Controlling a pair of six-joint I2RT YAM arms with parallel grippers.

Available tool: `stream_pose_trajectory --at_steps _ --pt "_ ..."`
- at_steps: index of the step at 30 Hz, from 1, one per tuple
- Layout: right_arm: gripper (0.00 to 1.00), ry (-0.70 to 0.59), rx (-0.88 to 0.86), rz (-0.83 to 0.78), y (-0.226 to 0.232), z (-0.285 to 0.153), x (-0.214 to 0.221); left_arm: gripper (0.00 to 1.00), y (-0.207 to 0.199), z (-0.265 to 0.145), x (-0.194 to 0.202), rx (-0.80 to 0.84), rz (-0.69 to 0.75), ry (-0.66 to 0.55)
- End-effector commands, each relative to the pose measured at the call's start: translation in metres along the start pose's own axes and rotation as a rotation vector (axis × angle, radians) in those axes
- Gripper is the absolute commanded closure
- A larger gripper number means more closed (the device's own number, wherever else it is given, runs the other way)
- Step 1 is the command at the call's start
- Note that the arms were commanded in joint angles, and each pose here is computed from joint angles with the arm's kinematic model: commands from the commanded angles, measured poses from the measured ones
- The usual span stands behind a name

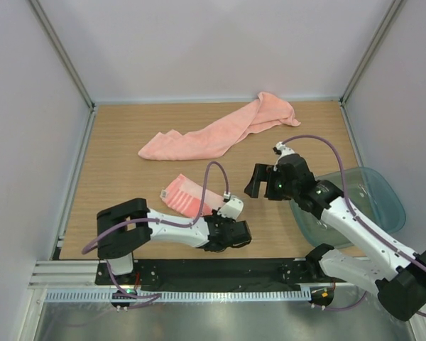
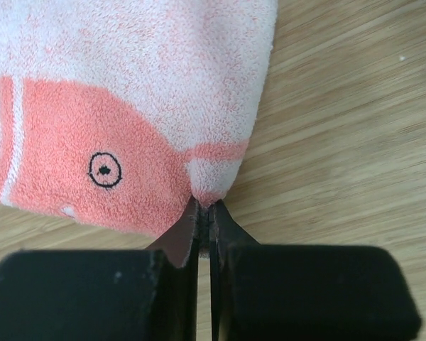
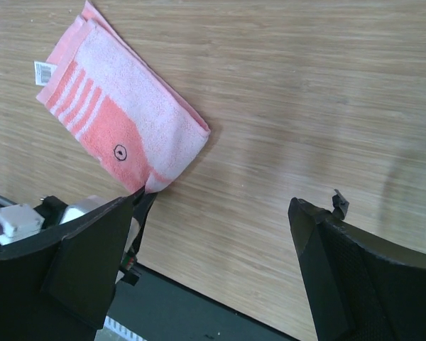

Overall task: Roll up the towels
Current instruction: Roll the towel

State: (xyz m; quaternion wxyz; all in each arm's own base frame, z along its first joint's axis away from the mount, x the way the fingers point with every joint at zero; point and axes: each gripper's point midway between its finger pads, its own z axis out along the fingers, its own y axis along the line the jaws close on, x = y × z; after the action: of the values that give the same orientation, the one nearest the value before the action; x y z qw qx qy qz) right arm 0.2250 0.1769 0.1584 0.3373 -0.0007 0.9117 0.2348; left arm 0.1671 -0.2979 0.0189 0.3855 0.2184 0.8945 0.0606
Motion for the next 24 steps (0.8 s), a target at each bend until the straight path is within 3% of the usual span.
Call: stream_pose_trajectory --at_steps 1,7,18,24 --pt "0.00 0.044 -0.067 0.049 0.016 0.014 0.002 1.00 0.005 -0.005 -0.009 0.053 -0.099 -0.032" --pt "0.04 0.230 -0.121 0.204 0.027 0.063 0.042 1.00 0.007 -0.015 -0.010 0.150 -0.153 -0.041" --pt "0.04 0.336 -0.179 0.186 0.060 0.106 0.076 1.00 0.007 -0.023 -0.019 0.179 -0.178 -0.055" --pt "0.14 0.332 -0.169 0.199 0.054 0.119 0.085 1.00 0.005 -0.032 -0.028 0.216 -0.204 -0.065"
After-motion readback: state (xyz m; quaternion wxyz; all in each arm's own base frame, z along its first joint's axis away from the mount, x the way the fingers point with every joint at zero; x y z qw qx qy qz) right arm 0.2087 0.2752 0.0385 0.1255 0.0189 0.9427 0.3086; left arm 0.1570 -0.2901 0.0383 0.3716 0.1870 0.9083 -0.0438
